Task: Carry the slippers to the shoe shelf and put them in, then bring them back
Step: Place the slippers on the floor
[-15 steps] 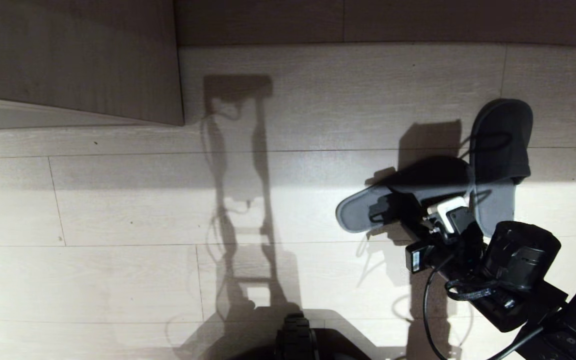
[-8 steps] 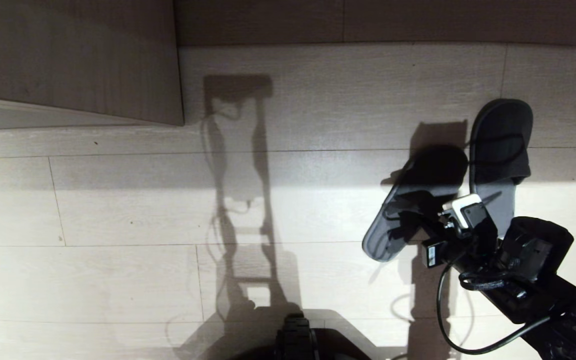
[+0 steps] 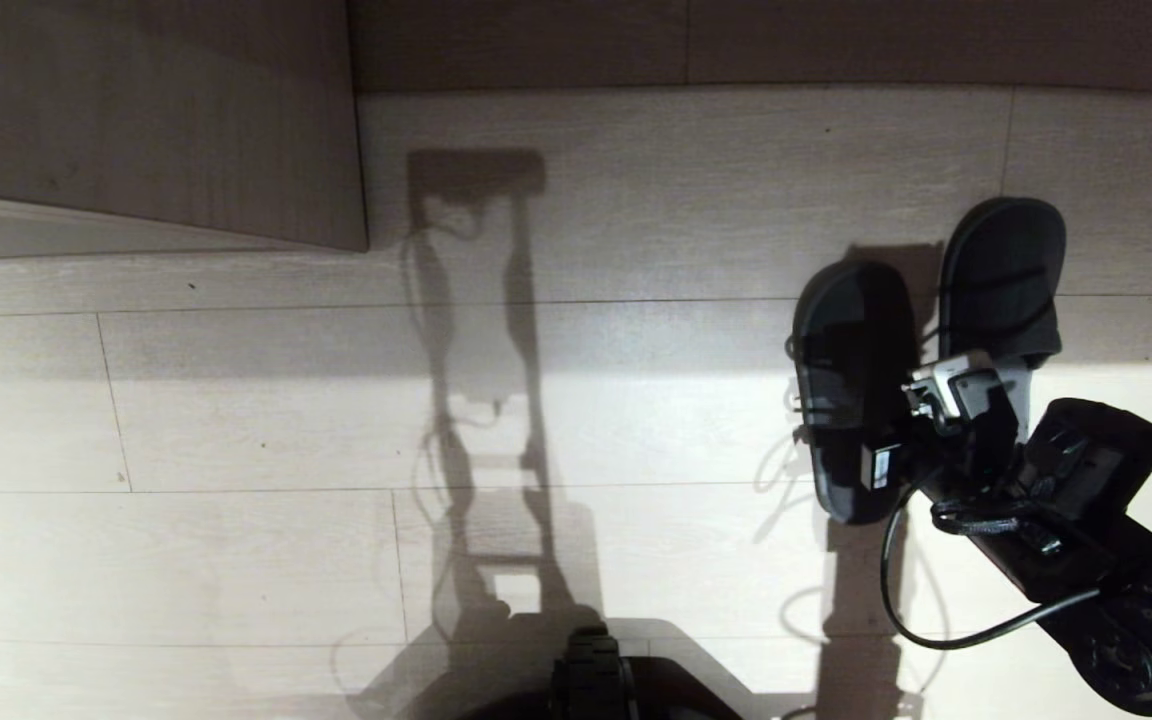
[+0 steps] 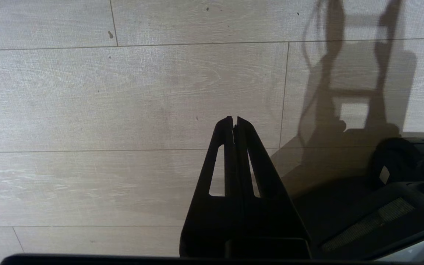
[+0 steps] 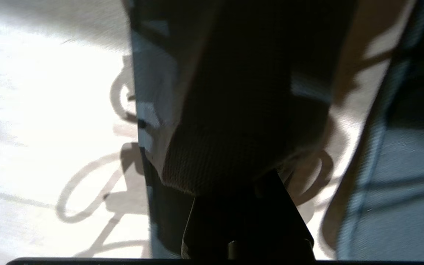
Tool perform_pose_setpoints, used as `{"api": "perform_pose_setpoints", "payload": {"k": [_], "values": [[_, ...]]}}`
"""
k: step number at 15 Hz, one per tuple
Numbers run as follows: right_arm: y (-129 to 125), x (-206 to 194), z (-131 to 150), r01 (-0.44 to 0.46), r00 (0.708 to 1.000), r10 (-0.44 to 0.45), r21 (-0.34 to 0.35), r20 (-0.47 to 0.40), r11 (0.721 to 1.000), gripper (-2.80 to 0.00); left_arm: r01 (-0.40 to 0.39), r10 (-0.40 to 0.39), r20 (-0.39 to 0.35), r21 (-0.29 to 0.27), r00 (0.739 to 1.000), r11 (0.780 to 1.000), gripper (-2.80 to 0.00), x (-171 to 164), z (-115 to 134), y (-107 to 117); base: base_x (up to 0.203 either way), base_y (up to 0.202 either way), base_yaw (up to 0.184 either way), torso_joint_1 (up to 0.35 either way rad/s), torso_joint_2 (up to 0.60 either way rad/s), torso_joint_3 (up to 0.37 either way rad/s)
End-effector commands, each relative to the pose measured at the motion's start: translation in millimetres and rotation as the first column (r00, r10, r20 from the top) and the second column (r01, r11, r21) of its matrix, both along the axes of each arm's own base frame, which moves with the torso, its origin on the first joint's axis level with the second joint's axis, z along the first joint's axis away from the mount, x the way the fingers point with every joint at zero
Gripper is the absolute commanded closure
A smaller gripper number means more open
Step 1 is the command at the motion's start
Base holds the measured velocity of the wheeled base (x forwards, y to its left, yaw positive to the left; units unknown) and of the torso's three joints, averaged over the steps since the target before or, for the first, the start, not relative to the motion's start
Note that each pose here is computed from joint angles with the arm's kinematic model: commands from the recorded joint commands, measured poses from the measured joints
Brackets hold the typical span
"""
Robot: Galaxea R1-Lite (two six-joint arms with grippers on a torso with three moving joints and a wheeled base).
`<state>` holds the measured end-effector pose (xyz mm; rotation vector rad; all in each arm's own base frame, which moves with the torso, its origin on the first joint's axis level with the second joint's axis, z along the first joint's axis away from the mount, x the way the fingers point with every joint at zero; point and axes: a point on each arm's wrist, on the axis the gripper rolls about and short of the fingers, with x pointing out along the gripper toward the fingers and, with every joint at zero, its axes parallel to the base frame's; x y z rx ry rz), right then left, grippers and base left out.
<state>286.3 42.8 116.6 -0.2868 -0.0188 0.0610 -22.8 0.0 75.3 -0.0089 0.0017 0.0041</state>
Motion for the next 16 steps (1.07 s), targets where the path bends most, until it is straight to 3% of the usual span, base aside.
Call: {"api": "perform_pose_setpoints", "payload": {"k": [1,6,16], "values": [[-7.3,4.6,5.1,0.028,0.999,-0.028,0.002,0.03,1.0,0.0,-0.001,0.001,0.0,0.0,1.0,1.0,0.0,0.0,0.0,0.0,0.0,0.0,0.0,0.0,0.0,0.0],[-13.4,16.4,13.4,0.059,0.996,-0.06,0.015,0.073,0.998,0.0,-0.001,0.001,0.0,0.0,1.0,1.0,0.0,0.0,0.0,0.0,0.0,0.0,0.0,0.0,0.0,0.0],[-23.2,23.7,32.4,0.223,0.963,-0.232,0.077,0.134,0.972,0.0,-0.001,0.001,0.0,0.0,1.0,1.0,0.0,0.0,0.0,0.0,0.0,0.0,0.0,0.0,0.0,0.0]]}}
